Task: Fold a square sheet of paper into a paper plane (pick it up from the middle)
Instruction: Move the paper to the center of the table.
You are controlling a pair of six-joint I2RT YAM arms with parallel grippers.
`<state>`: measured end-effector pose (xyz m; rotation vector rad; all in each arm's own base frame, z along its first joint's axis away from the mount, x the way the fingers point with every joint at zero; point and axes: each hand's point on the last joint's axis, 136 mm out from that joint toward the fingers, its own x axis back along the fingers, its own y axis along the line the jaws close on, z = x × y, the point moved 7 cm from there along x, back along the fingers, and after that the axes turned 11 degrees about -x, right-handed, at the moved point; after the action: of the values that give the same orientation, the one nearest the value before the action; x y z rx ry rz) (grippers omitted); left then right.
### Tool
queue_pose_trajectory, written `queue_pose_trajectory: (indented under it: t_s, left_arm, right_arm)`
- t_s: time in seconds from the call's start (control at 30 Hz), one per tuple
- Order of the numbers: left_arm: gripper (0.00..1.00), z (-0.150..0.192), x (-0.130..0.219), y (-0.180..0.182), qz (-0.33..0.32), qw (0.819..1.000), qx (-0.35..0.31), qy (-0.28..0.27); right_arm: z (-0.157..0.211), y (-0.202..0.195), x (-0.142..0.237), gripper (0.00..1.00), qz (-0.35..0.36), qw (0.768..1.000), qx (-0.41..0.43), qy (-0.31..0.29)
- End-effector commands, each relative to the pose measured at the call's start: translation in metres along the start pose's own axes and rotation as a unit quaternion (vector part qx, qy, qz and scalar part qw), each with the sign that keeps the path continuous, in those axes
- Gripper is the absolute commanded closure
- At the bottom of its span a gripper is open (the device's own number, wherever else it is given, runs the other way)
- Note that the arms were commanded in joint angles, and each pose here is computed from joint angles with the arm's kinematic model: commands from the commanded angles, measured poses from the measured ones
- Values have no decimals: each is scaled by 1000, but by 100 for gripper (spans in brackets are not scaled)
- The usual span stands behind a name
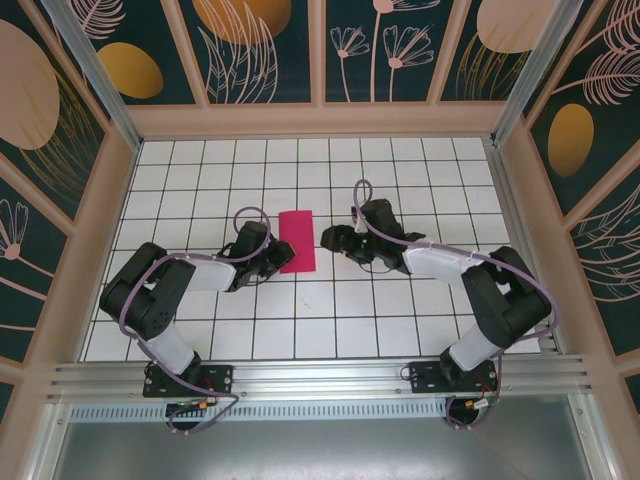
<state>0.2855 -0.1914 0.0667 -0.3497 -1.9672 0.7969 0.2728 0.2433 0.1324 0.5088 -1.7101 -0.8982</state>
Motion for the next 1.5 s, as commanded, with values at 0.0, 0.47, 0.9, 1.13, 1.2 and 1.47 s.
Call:
queue_pose_trajectory:
  t_s: [0.0, 0.47, 0.9, 1.13, 1.2, 1.47]
  left_arm:
    - [78, 19, -3, 16, -30, 998, 36, 32]
    - [78, 20, -2, 21, -47, 998, 34, 28]
    - [79, 19, -3, 21, -47, 998, 31, 28]
    - [79, 20, -2, 21, -47, 998, 31, 29]
    - [79, 19, -3, 21, -47, 998, 31, 28]
    - [77, 11, 4, 4, -14, 1000, 12, 20]
  right_arm:
    - [11, 2, -14, 35, 3, 999, -40, 32]
    - [19, -1, -50, 47, 42, 996, -49, 68]
    - [25, -3, -66, 49, 76, 993, -37, 88]
    - [29, -1, -70, 53, 65, 992, -35, 104]
    - [30, -1, -69, 55, 62, 992, -37, 102]
    - [25, -5, -59, 86, 62, 994, -50, 74]
